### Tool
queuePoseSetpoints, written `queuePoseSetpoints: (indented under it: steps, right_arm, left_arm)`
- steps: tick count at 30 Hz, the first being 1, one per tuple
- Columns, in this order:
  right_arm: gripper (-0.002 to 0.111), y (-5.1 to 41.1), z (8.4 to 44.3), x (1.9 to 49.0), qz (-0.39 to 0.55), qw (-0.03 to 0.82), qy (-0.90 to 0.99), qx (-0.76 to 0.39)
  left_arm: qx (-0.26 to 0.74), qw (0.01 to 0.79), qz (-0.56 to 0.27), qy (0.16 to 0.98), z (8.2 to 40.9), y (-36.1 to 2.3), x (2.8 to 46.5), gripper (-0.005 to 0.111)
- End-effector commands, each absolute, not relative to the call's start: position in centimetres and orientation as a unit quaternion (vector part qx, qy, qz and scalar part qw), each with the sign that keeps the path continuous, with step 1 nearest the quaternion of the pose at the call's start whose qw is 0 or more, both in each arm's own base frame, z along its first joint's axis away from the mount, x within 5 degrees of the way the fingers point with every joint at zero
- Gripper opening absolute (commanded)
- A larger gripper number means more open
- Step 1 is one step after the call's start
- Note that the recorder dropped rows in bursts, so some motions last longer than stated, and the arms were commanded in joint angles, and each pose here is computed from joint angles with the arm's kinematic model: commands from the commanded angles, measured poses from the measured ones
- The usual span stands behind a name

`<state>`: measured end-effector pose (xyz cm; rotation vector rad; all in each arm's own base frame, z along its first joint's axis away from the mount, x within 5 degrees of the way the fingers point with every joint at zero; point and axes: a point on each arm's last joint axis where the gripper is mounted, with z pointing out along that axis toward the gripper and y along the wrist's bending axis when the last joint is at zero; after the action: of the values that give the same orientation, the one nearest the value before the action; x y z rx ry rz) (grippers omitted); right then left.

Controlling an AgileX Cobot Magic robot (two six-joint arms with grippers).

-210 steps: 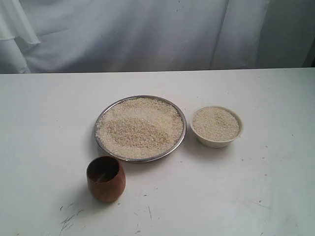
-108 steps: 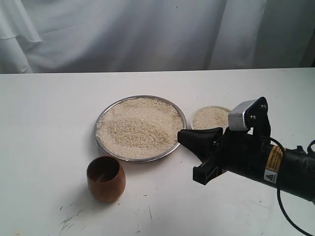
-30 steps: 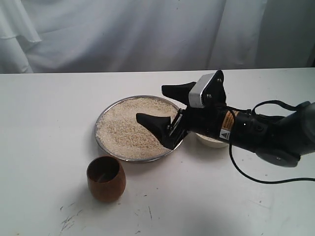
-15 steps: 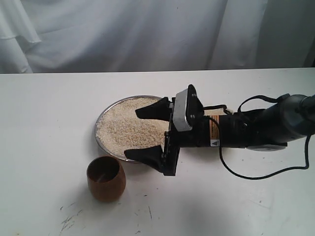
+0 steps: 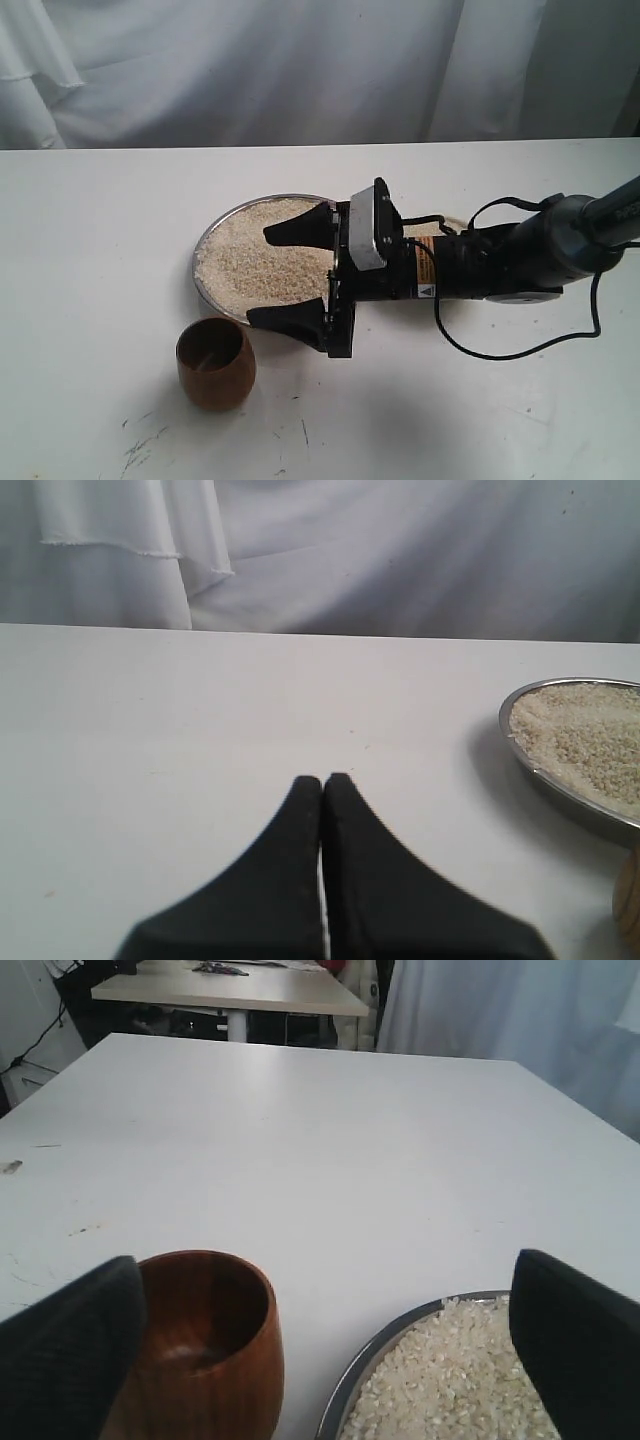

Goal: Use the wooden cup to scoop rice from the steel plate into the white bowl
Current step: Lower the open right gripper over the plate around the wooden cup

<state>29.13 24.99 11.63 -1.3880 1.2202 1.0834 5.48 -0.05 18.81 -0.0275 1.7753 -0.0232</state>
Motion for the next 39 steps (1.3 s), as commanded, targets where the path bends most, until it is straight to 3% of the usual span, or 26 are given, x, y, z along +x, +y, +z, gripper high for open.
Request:
queuePoseSetpoints:
  steps: [1, 23, 39]
  right_arm:
    - [0.09, 25.0, 10.2, 29.0, 0.458, 0.459, 0.511, -0.565]
    - [0.09, 26.2, 9.2, 27.6, 0.498, 0.398, 0.535, -0.554]
    - [0.09, 28.4, 8.3, 26.1, 0.455, 0.39, 0.543, -0.588]
  left_arm:
    - [-0.013, 0.634, -0.012, 0.773, 18.7, -0.1, 5.5, 0.0]
    - [-0.013, 0.634, -0.012, 0.773, 18.7, -0.1, 5.5, 0.0]
    - [-0.013, 0.634, -0.012, 0.773, 18.7, -0.1, 5.5, 0.0]
